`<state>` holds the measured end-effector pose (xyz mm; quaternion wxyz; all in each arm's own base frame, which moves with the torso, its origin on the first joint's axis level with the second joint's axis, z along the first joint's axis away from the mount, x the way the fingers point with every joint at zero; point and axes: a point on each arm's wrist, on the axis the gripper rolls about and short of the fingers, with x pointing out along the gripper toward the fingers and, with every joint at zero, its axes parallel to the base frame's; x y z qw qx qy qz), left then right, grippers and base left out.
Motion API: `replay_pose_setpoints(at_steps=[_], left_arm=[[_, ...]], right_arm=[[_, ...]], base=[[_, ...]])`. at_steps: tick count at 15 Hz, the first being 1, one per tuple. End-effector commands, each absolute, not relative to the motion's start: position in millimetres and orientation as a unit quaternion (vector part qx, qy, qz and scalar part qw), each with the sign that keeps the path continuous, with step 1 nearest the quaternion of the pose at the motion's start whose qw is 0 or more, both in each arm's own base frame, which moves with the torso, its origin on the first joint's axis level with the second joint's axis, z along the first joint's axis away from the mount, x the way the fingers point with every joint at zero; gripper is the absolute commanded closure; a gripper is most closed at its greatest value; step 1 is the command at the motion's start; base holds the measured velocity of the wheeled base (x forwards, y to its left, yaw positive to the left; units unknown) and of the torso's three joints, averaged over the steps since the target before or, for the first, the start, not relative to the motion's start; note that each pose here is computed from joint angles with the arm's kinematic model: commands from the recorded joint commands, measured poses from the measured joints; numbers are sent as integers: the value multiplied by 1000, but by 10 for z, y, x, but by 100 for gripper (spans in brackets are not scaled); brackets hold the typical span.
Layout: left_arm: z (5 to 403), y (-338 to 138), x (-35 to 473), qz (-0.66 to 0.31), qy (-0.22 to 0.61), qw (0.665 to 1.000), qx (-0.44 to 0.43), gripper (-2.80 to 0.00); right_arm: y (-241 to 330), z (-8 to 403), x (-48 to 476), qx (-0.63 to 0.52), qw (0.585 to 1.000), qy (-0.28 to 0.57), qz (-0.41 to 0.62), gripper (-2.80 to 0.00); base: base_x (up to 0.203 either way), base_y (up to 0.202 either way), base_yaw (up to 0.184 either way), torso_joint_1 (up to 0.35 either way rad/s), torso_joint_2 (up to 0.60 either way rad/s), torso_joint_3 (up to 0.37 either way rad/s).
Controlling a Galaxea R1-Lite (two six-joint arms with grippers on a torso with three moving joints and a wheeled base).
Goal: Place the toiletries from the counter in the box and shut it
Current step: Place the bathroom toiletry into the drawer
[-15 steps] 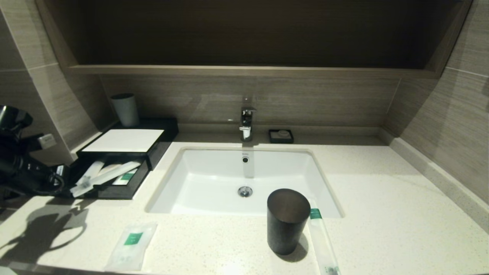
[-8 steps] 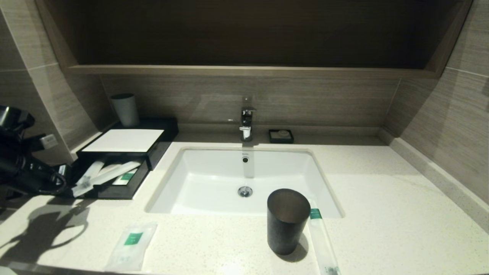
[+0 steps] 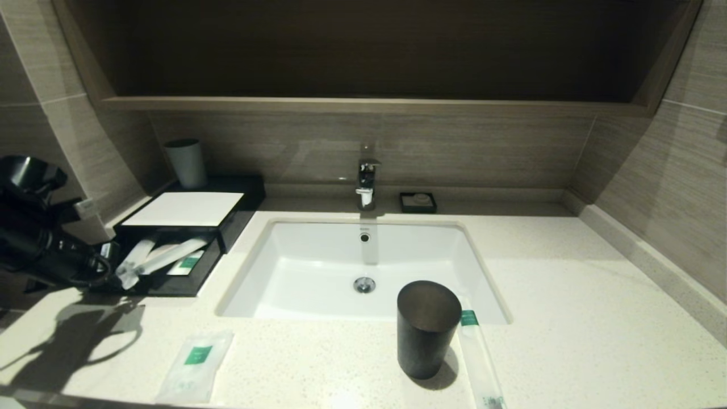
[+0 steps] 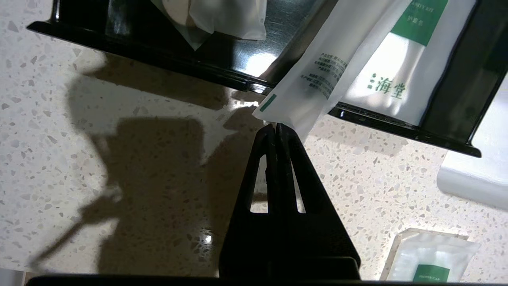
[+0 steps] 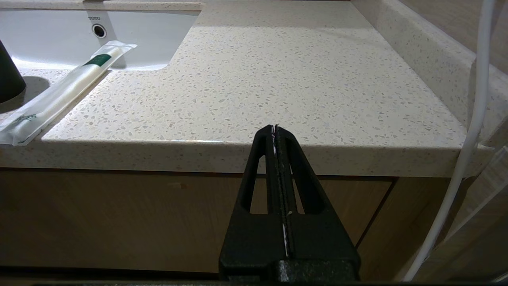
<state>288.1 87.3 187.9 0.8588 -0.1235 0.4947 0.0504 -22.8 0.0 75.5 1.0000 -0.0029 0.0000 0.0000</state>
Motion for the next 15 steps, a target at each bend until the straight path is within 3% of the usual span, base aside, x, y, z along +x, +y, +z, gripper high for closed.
replay_pose_setpoints(at_steps=[1, 15], left_arm=[[1867, 838, 2897, 44, 497, 857, -126, 0], [1873, 785, 3069, 40, 450, 877, -165, 0]], right_arm=[[0, 755, -228, -3, 1000, 0, 0, 0], [0, 755, -228, -3, 1000, 0, 0, 0]], base=[[0, 0, 0, 0, 0, 0], [0, 0, 0, 0, 0, 0]])
